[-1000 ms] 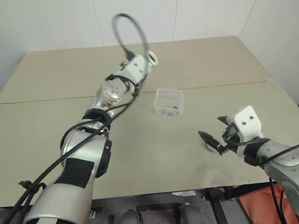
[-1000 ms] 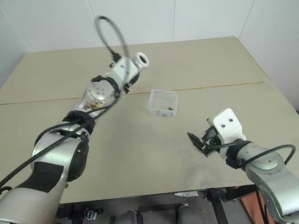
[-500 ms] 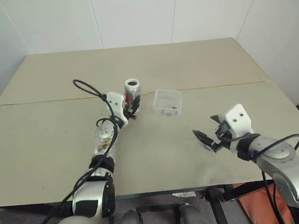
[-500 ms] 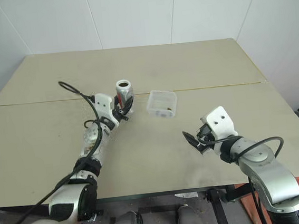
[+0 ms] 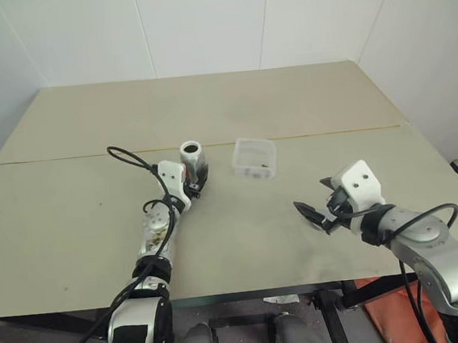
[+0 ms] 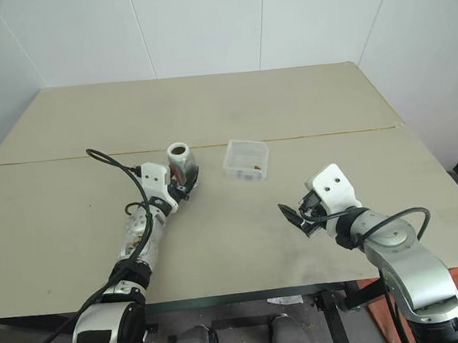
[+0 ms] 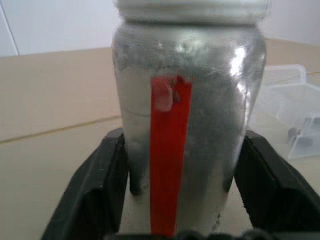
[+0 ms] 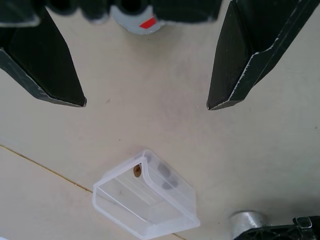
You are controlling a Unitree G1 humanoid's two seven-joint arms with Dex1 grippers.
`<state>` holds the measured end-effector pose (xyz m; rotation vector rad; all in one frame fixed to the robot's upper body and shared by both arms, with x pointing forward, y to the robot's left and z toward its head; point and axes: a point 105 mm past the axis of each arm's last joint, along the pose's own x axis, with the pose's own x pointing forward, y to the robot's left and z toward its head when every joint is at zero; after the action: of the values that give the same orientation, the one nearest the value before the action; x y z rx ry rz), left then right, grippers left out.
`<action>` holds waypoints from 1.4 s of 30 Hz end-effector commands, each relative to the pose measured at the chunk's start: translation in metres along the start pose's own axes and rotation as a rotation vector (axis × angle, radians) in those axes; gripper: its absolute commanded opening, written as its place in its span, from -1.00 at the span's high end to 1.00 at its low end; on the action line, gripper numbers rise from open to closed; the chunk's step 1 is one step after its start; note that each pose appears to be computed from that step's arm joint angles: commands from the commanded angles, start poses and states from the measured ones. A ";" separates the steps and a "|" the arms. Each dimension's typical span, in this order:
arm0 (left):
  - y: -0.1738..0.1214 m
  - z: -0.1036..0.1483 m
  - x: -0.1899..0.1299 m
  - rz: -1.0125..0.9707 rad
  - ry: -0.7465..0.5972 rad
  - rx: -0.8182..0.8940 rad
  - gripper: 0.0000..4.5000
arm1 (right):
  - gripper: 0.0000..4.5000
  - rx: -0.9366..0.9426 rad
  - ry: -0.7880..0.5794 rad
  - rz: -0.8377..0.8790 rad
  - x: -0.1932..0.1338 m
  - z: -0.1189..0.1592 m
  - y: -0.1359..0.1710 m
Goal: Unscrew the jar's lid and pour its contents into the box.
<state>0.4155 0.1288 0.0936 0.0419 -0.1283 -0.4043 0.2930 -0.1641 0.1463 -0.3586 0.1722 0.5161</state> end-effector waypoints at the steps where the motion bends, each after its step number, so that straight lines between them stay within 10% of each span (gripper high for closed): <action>1: 0.003 0.018 0.002 0.014 -0.066 0.005 -0.99 | -1.00 -0.053 -0.052 -0.014 -0.003 0.013 -0.004; 22: 0.012 0.055 -0.096 -0.063 -0.016 0.110 -0.99 | -1.00 -0.106 -0.056 0.061 0.015 0.014 -0.003; 31: 0.025 0.112 -0.191 -0.493 0.033 0.048 -0.99 | -1.00 -0.289 -0.189 0.368 -0.056 0.029 -0.023; 42: 0.052 0.157 -0.226 -0.527 0.140 0.166 -0.99 | -1.00 -0.385 -0.146 0.372 -0.089 0.041 -0.066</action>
<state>0.2113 0.2648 0.2133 0.2312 0.0331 -0.9204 0.2557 -0.2372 0.2090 -0.6100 0.0473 0.9717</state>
